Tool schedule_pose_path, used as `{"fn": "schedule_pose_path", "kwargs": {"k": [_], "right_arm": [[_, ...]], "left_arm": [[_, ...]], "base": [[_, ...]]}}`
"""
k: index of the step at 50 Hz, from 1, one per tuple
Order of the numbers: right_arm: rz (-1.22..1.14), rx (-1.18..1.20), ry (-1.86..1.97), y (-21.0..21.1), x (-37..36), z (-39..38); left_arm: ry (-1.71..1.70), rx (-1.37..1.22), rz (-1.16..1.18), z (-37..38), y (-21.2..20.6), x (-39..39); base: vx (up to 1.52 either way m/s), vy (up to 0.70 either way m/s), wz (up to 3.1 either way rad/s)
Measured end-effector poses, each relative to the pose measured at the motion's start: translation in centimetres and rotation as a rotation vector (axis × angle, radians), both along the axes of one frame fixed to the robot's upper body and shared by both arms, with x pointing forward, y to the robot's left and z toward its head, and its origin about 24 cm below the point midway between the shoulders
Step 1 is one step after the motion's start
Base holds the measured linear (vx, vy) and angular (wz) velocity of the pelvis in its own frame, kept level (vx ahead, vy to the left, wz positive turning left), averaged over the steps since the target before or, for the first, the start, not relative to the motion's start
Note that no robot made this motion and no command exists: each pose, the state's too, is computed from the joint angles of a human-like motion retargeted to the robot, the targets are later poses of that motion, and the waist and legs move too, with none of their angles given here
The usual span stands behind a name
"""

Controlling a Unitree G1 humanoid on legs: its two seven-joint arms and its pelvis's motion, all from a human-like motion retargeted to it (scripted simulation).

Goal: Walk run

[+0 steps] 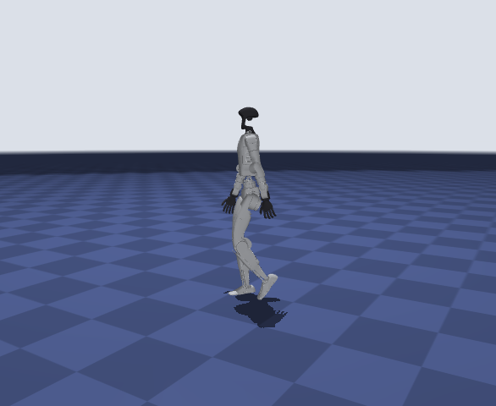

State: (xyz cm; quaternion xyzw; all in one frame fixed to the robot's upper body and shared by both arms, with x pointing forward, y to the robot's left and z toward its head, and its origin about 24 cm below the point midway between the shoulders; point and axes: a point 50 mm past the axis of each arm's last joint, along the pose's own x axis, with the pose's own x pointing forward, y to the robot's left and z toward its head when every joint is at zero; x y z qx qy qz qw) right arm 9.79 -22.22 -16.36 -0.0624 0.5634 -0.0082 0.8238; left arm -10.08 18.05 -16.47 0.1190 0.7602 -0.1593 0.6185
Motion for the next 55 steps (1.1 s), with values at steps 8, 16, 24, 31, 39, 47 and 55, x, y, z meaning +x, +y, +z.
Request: {"fn": "schedule_pose_path", "kwargs": {"k": [8,16,24,31,39,47,55], "right_arm": [[0.231,-0.204,-0.627,-3.3,15.2,9.5],[0.148,-0.260,-0.514,-4.3,10.7,6.5],[0.073,0.174,0.409,3.6,-10.2,-1.4],[0.267,0.431,0.824,9.3,-23.4,1.0],[0.244,0.547,1.134,11.2,-31.7,5.3],[-0.032,0.387,1.002,8.1,-28.2,3.1],[0.091,0.034,0.236,0.7,-4.1,-1.0]], "left_arm": [[0.377,-0.149,0.151,5.1,-7.1,-12.2],[0.548,-0.195,0.024,6.3,-5.6,-13.9],[-0.055,0.041,0.096,-0.8,2.4,5.5],[-0.876,-0.004,0.291,3.4,4.6,28.4],[-1.317,0.002,0.036,14.1,9.8,39.4],[-1.164,0.195,0.190,6.8,7.9,31.7],[-0.220,0.053,-0.095,-0.6,3.9,7.5]], "base": [[1.12,-0.21,-2.40],[1.42,0.10,-0.25],[1.28,-0.18,0.40],[0.93,-0.28,1.18],[0.95,-0.49,-0.24],[1.16,-0.74,-0.63],[0.90,-0.70,-1.99]]}}
